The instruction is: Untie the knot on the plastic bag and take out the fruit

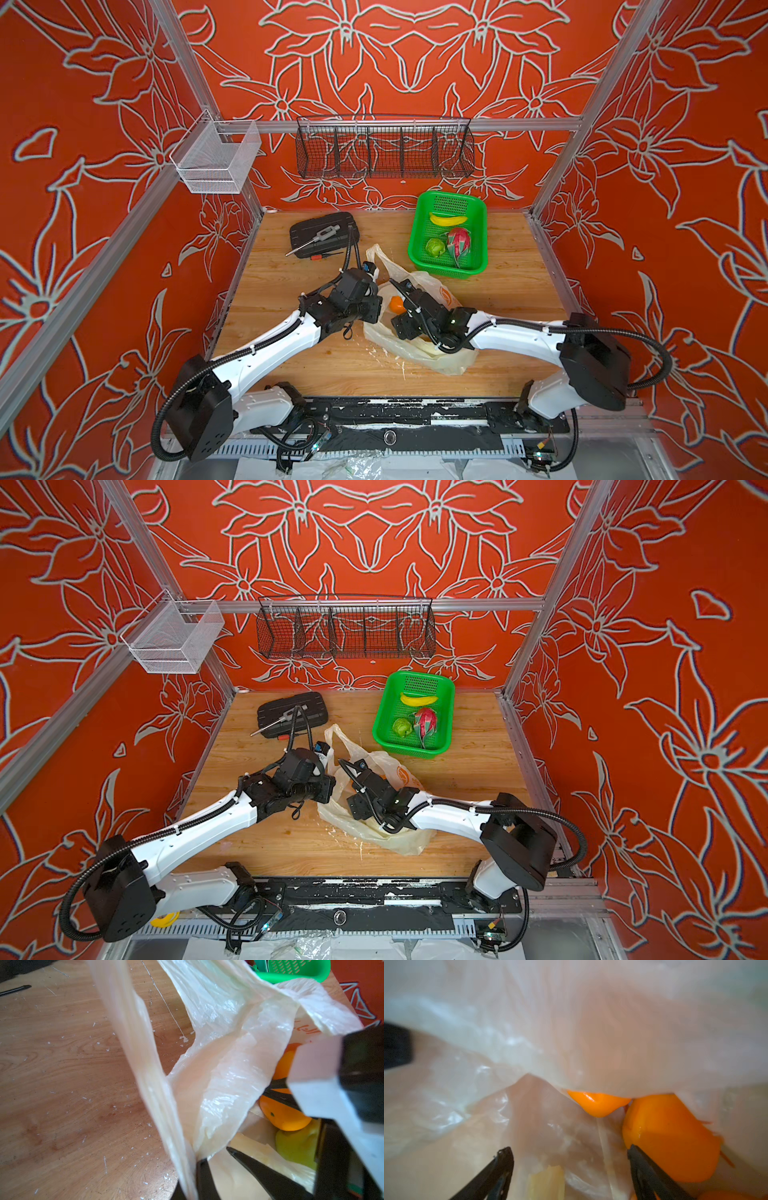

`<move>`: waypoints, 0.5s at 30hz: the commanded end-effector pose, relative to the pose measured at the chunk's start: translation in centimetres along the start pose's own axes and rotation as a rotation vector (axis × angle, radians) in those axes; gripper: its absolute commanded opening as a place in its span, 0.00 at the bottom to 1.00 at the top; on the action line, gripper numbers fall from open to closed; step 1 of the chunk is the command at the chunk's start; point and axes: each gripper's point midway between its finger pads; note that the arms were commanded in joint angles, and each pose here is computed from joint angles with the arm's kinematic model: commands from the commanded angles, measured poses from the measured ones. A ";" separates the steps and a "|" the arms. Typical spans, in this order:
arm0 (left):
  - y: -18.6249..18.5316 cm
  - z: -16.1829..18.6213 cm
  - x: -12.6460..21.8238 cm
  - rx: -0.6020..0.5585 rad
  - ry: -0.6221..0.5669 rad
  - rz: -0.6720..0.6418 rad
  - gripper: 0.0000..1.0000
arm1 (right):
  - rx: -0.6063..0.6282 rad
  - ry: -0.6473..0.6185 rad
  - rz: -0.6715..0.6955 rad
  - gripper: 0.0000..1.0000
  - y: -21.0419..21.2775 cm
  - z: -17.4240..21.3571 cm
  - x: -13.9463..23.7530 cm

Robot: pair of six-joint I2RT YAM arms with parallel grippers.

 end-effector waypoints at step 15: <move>1.2 1.9 -0.8 0.040 0.004 -0.051 0.00 | -0.036 -0.059 0.028 0.93 -0.5 -5.1 -4.3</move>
Point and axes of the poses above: each gripper's point midway between its finger pads, its own x axis back along the fingers, its own y axis along the line the jaws close on, z = x × y, and after that the axes turned 14 degrees about -x, right-handed
